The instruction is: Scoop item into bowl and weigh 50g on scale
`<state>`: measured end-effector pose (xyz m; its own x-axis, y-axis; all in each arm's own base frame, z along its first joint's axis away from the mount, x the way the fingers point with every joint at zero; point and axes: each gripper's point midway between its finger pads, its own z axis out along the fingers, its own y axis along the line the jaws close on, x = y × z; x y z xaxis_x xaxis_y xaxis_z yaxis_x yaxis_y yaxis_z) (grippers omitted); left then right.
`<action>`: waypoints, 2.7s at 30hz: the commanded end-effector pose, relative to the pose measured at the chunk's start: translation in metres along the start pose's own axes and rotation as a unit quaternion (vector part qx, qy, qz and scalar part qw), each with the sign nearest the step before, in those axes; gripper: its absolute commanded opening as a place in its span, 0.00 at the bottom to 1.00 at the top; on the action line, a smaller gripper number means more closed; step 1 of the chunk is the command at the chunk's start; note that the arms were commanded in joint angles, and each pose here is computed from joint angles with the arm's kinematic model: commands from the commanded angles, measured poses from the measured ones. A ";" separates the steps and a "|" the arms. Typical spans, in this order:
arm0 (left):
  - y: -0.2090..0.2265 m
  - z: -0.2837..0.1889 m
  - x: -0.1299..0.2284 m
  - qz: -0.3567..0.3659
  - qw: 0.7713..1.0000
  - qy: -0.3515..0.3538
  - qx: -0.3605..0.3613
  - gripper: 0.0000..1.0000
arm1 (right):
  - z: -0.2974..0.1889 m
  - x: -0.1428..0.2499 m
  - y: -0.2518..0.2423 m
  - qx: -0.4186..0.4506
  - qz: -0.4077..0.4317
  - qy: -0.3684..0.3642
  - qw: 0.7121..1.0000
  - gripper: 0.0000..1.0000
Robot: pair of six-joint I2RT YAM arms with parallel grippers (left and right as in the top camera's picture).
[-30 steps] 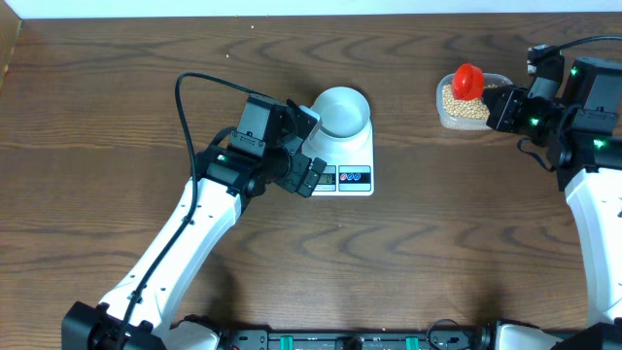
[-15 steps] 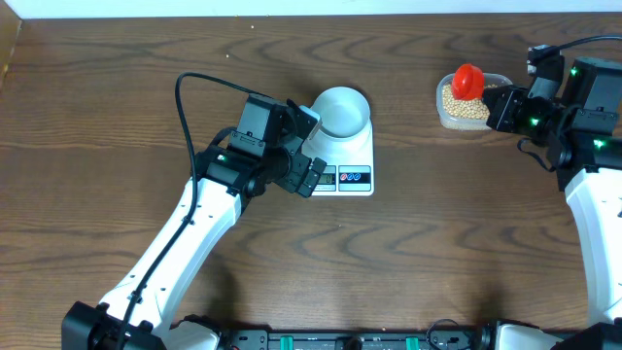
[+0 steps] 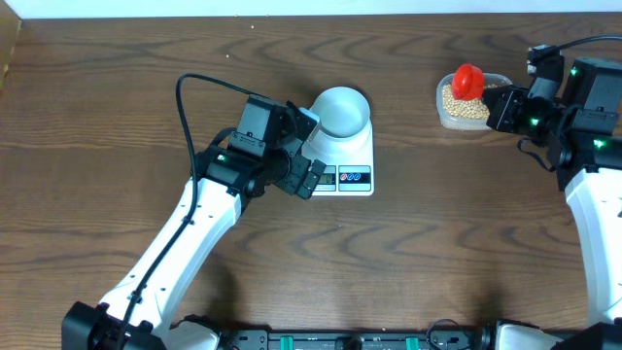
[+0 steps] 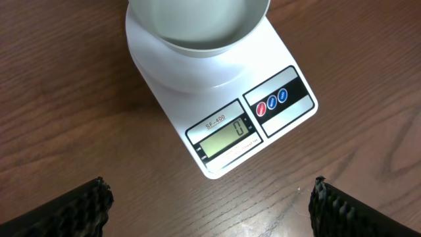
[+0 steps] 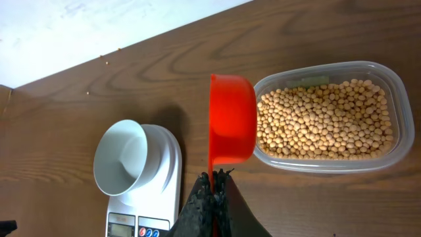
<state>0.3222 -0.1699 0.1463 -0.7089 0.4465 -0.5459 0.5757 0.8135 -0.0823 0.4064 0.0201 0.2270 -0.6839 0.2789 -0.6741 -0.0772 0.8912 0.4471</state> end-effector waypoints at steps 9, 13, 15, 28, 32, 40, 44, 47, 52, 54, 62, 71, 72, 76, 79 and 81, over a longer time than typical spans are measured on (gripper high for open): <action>-0.002 0.000 0.000 0.003 1.000 0.000 0.008 0.98 | -0.002 -0.005 0.001 0.001 -0.008 -0.004 1.000 0.01; -0.002 0.000 0.000 0.003 1.000 0.000 0.008 0.98 | -0.002 -0.004 0.000 0.001 -0.007 -0.002 1.000 0.01; -0.002 0.000 0.000 0.003 1.000 0.000 0.008 0.98 | -0.002 -0.004 0.000 0.001 -0.007 -0.002 1.000 0.01; -0.002 0.000 0.000 0.003 1.000 0.000 0.008 0.98 | -0.017 -0.015 0.013 -0.004 -0.006 0.006 1.000 0.01; -0.002 0.000 0.000 0.003 1.000 0.000 0.008 0.98 | -0.027 -0.026 0.010 0.024 -0.007 -0.002 1.000 0.01; -0.002 0.000 0.000 0.003 1.000 0.000 0.008 0.98 | -0.036 -0.048 -0.021 0.134 -0.010 0.015 0.991 0.01; -0.002 0.000 0.000 0.003 1.000 0.000 0.008 0.98 | -0.020 -0.048 -0.036 0.144 -0.014 0.041 0.989 0.01; -0.002 0.000 0.000 0.003 1.000 0.000 0.008 0.98 | -0.006 -0.042 -0.049 0.149 -0.017 0.060 0.987 0.01; -0.002 0.000 0.000 0.003 1.000 0.000 0.008 0.98 | 0.014 -0.033 -0.069 0.153 -0.035 0.087 0.984 0.01; -0.002 0.000 0.000 0.003 1.000 0.000 0.008 0.98 | 0.021 -0.030 -0.073 0.152 -0.049 0.095 0.983 0.01; -0.002 0.000 0.000 0.003 1.000 0.000 0.008 0.98 | 0.044 -0.018 -0.091 0.143 -0.057 0.123 0.980 0.01; -0.002 0.000 0.000 0.003 1.000 0.000 0.008 0.98 | 0.057 -0.008 -0.110 0.141 -0.052 0.141 0.979 0.01; -0.002 0.000 0.000 0.003 1.000 0.000 0.008 0.98 | 0.058 -0.007 -0.109 0.137 -0.051 0.142 0.979 0.01; -0.002 0.000 0.000 0.003 1.000 0.000 0.008 0.98 | 0.068 0.001 -0.109 0.118 -0.042 0.153 0.980 0.01; -0.002 0.000 0.000 0.003 1.000 0.000 0.008 0.98 | 0.077 0.008 -0.108 0.094 -0.031 0.163 0.982 0.01; -0.002 0.000 0.000 0.003 1.000 0.000 0.008 0.98 | 0.083 0.012 -0.106 0.073 -0.023 0.166 0.983 0.01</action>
<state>0.3215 -0.1710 0.1464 -0.7089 0.4463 -0.5462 0.5787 0.8107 -0.0887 0.4621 -0.0492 0.1315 -0.8758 0.1279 -0.4655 0.0118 0.9696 0.2443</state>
